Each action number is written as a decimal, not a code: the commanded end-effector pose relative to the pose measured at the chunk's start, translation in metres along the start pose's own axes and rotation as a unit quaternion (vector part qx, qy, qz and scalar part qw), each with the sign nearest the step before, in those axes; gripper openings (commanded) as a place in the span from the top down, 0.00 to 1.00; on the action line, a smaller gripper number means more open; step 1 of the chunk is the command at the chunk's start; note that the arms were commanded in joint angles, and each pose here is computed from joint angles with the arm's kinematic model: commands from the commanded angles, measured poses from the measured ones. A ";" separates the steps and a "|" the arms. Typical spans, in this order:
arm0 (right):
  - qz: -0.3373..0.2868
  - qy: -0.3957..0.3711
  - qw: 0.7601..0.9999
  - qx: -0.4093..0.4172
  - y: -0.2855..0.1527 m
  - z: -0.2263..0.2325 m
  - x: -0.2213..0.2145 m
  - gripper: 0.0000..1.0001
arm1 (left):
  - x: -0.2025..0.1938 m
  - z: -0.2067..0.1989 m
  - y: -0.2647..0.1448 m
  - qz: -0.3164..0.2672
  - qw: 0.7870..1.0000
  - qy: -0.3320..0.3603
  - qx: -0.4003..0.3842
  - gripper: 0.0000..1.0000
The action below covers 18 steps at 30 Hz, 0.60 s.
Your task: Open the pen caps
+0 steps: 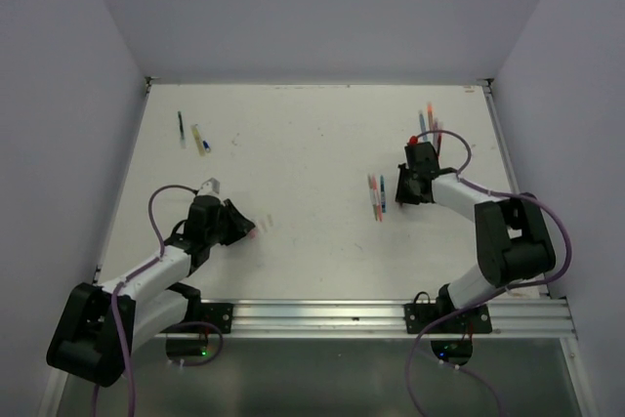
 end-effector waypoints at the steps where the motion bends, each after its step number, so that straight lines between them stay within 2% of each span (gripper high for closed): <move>1: -0.004 -0.001 0.999 0.041 0.010 0.010 0.006 0.97 | 0.003 0.001 0.002 -0.016 1.000 -0.005 -0.004 0.66; 8: 0.000 -0.004 0.999 0.054 0.010 0.012 0.005 0.82 | 0.004 0.000 0.000 -0.017 1.000 -0.003 -0.008 0.56; 14: -0.009 -0.007 0.997 0.076 0.001 0.017 0.012 0.72 | 0.004 -0.003 -0.002 -0.017 1.000 0.000 -0.017 0.53; 18: -0.022 -0.005 0.997 0.078 -0.011 0.019 0.019 0.69 | 0.009 -0.008 -0.007 -0.026 0.999 0.007 -0.029 0.52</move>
Point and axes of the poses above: each gripper's point midway between its finger pads, its own y axis out along the fingers, its own z axis along the line the jaws close on, x = y × z, the point moved 8 cm from there along -y, back along the fingers, and after that the axes turned 3 degrees about y, right-handed, at the moved point
